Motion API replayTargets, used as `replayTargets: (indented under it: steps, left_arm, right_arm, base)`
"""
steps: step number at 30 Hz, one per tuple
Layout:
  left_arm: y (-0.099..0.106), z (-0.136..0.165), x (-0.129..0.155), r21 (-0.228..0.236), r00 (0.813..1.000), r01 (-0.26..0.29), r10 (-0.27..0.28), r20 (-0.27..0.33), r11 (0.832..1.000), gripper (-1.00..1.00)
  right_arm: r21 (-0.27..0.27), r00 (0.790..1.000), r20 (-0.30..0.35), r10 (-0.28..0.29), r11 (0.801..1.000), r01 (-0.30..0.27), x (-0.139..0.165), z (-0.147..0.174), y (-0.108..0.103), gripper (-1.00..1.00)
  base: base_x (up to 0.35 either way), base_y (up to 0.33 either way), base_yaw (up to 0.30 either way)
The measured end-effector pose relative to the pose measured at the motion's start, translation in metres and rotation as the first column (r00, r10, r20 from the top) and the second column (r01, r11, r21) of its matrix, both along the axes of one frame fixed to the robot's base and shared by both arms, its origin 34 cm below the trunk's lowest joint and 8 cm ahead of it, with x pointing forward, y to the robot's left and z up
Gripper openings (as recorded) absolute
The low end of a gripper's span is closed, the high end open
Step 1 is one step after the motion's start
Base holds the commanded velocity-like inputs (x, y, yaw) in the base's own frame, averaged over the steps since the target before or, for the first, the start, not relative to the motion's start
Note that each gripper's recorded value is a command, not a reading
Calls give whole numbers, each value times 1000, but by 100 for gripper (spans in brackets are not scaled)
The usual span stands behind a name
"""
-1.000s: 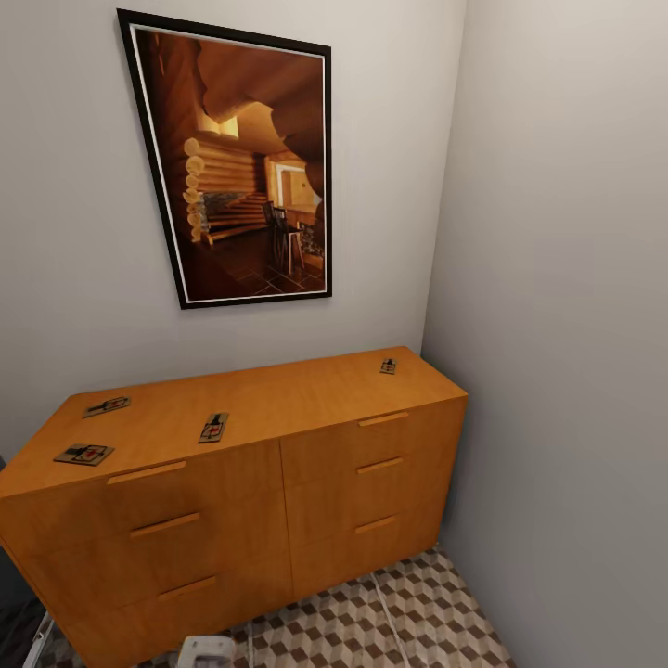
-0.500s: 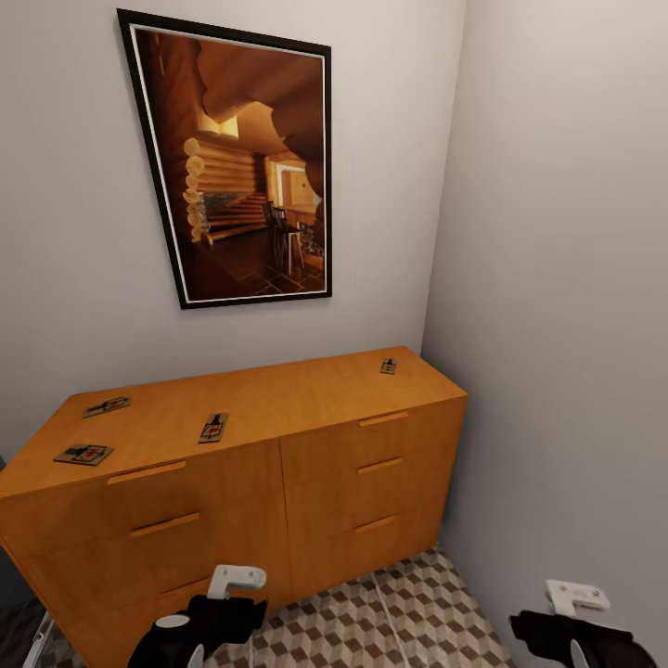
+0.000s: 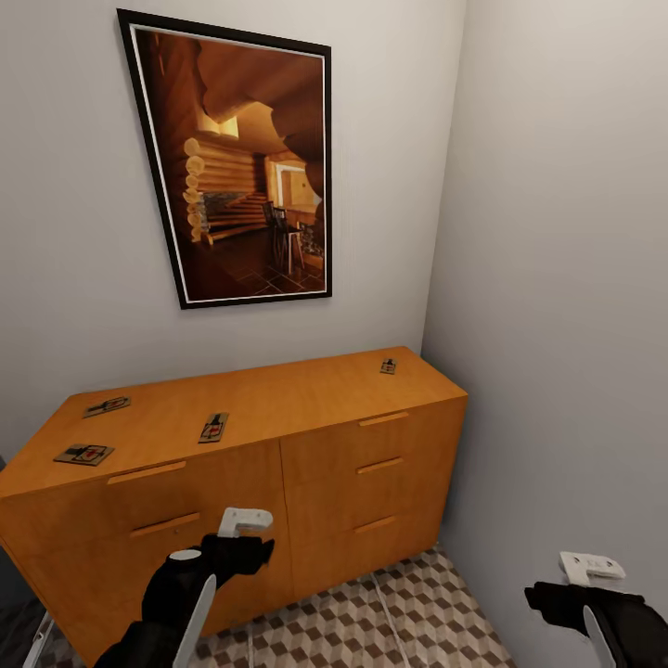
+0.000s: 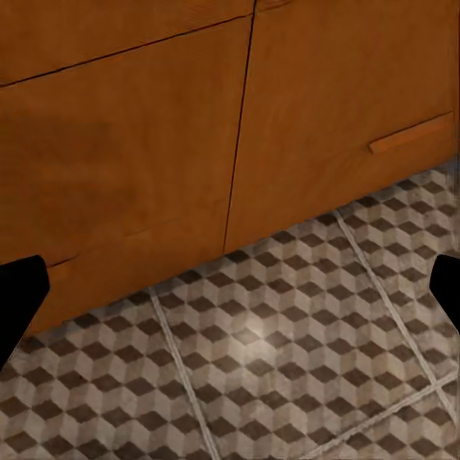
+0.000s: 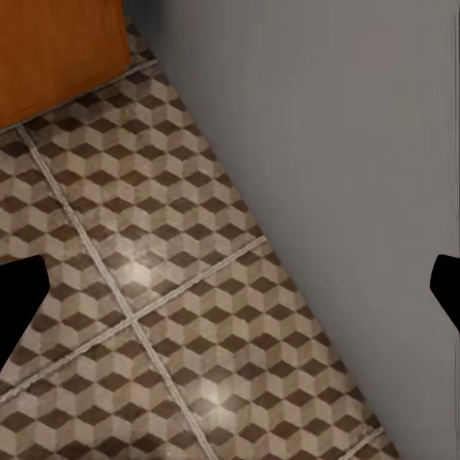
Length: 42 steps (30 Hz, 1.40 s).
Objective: Take the four mousetraps from the cabinet in the bathroom and place them on the bathroom floor. Make sure all four end up on the same floor surface, and ensure that at least two of them are either under or directly next to the same bathroom sink.
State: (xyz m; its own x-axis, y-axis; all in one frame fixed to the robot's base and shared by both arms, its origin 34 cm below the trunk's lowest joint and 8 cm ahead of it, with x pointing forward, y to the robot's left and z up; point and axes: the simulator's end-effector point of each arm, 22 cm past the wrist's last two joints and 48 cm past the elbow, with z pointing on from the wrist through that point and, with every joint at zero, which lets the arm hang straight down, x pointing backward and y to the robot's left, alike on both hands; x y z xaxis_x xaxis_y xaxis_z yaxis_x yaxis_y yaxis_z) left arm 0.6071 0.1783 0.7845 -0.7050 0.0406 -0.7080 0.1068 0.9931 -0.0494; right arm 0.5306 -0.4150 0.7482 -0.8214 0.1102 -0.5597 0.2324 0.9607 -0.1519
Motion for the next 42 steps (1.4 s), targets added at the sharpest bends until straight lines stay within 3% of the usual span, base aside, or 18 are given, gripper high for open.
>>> replayTargets:
  steps: [8, 13, 22, 29, 33, 36, 37, 42]
  left_arm:
    - [-20, 63, 48, -31, 994, 15, -11, 111, 999, 100]
    - [-45, 129, 87, -37, 971, 61, -51, 233, 997, 100]
    - [-74, 243, 132, -16, 901, 119, -102, 422, 993, 100]
    - [-78, 331, 154, 9, 835, 125, -110, 540, 992, 100]
    - [-71, 367, 161, 39, 814, 99, -104, 572, 994, 100]
    - [-57, 387, 165, 77, 802, 51, -87, 591, 996, 100]
    - [-57, 387, 165, 77, 802, 51, -87, 591, 996, 100]
    - [-31, 404, 170, 158, 788, -48, -60, 613, 986, 100]
  right_arm:
    - [-1, 996, 84, -5, 1000, 5, 46, 45, -3, 100]
    - [-1, 984, 180, -1, 1000, 1, 85, 88, -1, 100]
    - [-2, 950, 313, 3, 1000, -3, 135, 154, 0, 100]
    - [2, 904, 428, 6, 1000, -8, 172, 219, 4, 100]
    - [1, 871, 491, 16, 1000, -19, 192, 259, 10, 100]
    - [-20, 842, 537, 40, 999, -35, 208, 294, 20, 100]
    - [-21, 842, 538, 40, 999, -34, 208, 295, 20, 100]
    - [-82, 796, 596, 104, 994, -69, 233, 352, 47, 100]
  base:
    - [0, 0, 0]
    - [0, 0, 0]
    - [0, 0, 0]
    - [0, 0, 0]
    - [0, 0, 0]
    - [0, 0, 0]
    - [0, 0, 0]
    - [0, 0, 0]
